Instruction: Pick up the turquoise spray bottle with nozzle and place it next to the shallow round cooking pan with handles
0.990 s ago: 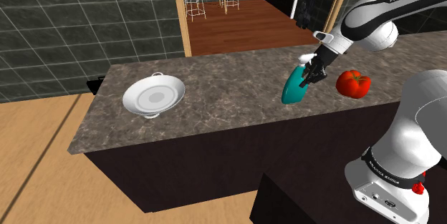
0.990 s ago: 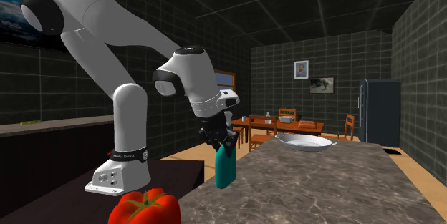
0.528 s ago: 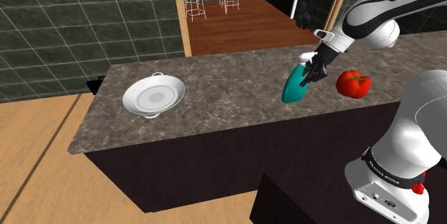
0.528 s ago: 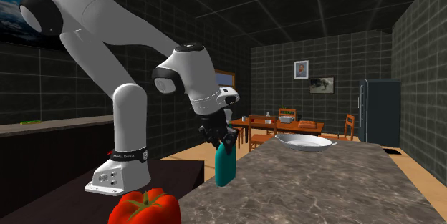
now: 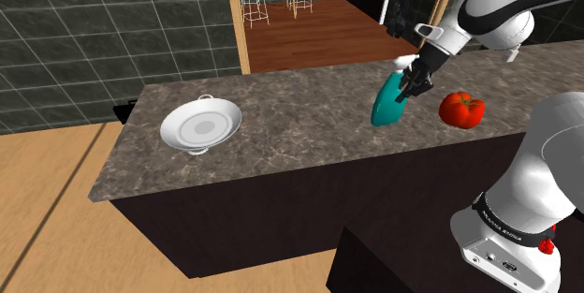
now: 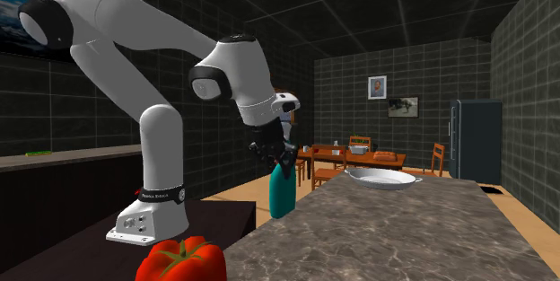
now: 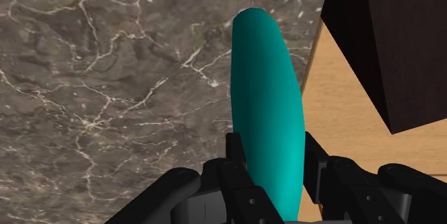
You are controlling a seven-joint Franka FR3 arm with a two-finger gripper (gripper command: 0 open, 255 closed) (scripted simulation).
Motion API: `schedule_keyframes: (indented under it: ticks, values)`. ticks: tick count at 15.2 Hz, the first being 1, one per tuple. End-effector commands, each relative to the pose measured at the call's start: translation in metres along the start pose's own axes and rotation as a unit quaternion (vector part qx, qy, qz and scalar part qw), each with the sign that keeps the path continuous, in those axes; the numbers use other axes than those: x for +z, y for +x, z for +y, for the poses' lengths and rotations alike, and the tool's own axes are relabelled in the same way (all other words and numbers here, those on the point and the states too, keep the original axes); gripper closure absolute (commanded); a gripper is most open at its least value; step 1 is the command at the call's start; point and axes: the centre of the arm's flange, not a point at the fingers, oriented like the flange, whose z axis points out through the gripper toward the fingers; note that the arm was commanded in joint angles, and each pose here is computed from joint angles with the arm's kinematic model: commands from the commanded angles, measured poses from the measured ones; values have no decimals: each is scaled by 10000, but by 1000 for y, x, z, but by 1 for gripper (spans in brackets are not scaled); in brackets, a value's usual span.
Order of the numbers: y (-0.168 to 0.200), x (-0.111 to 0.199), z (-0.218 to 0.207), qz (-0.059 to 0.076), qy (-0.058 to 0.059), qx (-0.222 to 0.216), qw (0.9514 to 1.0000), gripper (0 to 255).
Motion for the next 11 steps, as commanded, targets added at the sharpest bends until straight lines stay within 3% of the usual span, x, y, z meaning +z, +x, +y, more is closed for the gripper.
schedule_keyframes:
  ticks: [1,11]
  values:
    - [6,-10,0,-1,1,1,10000,255]
    - [32,-56,0,-1,1,1,10000,255]
